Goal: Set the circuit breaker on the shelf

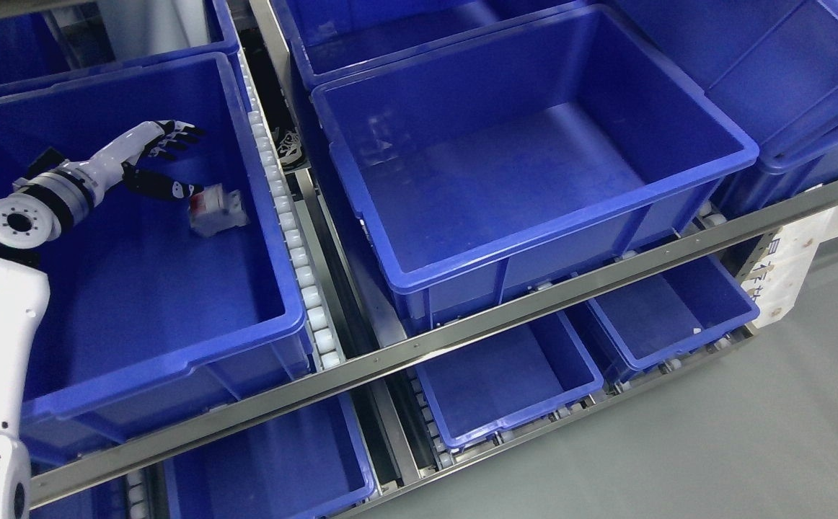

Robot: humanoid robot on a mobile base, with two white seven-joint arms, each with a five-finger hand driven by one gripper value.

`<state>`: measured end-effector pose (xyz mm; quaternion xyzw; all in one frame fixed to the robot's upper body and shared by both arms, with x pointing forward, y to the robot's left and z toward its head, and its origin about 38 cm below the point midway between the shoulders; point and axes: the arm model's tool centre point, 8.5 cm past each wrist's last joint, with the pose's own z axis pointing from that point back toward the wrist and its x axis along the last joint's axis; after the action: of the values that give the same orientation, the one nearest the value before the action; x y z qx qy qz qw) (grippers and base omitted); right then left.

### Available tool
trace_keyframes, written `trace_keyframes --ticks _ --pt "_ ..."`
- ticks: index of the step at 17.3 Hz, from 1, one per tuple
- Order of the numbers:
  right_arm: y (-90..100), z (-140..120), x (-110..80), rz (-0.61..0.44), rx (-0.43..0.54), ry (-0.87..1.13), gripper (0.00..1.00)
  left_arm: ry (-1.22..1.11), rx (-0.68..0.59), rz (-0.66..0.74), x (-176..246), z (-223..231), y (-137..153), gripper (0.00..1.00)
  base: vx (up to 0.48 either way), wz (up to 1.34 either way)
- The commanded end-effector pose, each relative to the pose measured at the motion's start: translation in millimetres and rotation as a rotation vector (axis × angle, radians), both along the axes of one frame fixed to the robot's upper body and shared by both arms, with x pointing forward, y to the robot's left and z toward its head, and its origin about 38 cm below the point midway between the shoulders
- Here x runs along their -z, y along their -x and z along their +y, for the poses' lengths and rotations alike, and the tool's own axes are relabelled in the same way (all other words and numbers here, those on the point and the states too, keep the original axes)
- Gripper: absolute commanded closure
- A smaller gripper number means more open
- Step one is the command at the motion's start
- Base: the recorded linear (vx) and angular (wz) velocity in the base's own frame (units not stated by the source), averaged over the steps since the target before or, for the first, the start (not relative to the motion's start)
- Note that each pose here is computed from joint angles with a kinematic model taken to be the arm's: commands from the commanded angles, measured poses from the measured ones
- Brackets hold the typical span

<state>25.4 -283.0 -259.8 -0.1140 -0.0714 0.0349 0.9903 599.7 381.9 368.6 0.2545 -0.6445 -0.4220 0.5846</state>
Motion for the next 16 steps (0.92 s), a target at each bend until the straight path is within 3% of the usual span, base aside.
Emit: trace_keyframes --ticks 1,2,7,8,11,16 --pt "6.5 -10.2 -0.5 0.067 -0.014 0.022 0.0 0.001 -0.064 -0.062 -21.4 42.0 16.6 0.07 0.079 -0.11" --pt "6.5 -10.2 -0.5 0.067 -0.014 0.022 0.0 0.043 -0.063 -0.115 -34.2 44.2 21.0 0.01 0.047 -0.09" --pt "6.5 -10.2 -0.5 0.067 -0.014 0.022 0.0 0.564 -0.066 -0.468 -98.1 43.5 35.8 0.01 0.018 -0.03" --pt "7.1 -10.2 -0.4 0.069 -0.014 0.022 0.0 0.723 -0.129 -0.604 -107.3 47.8 41.8 0.01 0.0 0.0" --pt "6.5 -10.2 -0.5 0.067 -0.014 0.022 0.0 0.903 -0.255 -0.904 -135.0 53.7 76.0 0.01 -0.029 0.0" --pt "7.1 -10.2 -0.4 0.069 -0.014 0.022 0.0 0.906 -0.256 -0.798 -102.0 8.9 117.9 0.01 -0.101 0.01"
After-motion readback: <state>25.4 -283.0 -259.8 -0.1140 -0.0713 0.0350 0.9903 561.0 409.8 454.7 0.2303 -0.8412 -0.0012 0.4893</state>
